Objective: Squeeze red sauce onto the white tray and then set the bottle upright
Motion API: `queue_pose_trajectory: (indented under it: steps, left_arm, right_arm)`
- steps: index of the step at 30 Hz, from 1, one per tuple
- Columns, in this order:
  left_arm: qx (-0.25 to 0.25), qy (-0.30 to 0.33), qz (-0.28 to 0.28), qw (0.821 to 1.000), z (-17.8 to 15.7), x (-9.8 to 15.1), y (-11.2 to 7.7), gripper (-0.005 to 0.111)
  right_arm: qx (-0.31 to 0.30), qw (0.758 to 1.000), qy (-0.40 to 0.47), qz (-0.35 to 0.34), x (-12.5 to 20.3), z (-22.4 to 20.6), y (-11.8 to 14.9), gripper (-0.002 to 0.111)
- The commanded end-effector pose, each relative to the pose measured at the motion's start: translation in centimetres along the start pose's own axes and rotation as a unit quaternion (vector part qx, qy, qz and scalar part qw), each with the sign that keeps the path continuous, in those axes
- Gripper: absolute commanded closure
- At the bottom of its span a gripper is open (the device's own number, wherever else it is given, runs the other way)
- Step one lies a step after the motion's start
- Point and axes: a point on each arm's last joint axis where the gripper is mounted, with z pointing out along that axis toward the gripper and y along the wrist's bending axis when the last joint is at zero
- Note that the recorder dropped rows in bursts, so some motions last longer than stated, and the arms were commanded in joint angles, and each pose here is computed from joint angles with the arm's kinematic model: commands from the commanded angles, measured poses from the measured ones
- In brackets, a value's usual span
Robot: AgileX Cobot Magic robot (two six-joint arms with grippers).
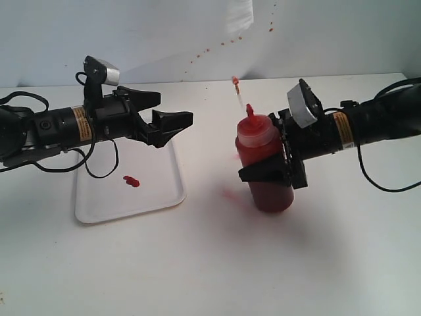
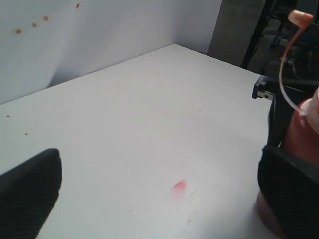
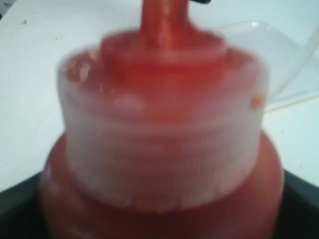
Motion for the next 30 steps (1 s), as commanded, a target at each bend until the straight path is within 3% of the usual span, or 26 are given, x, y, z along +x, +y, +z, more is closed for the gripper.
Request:
queue_pose_trajectory:
  steps: [1, 8, 24, 30]
  left_arm:
    - [-0.003, -0.008, 0.001, 1.000, 0.0, -0.5, -0.2, 0.003]
    - [-0.003, -0.008, 0.001, 1.000, 0.0, -0.5, -0.2, 0.003]
    - [-0.002, -0.009, 0.001, 1.000, 0.0, -0.5, -0.2, 0.003]
    - [-0.002, -0.009, 0.001, 1.000, 0.0, -0.6, -0.2, 0.003]
  right_arm:
    - [0.005, 0.999, -0.036, 0.007, -1.5, 0.2, 0.1, 0.003]
    - [0.022, 0.998, -0.055, 0.011, -2.3, -0.1, -0.1, 0.003]
    - [0.062, 0.993, -0.070, -0.071, -8.9, -4.0, 1.5, 0.003]
    - [0.103, 0.983, -0.122, -0.095, -12.6, -5.7, 2.3, 0.003]
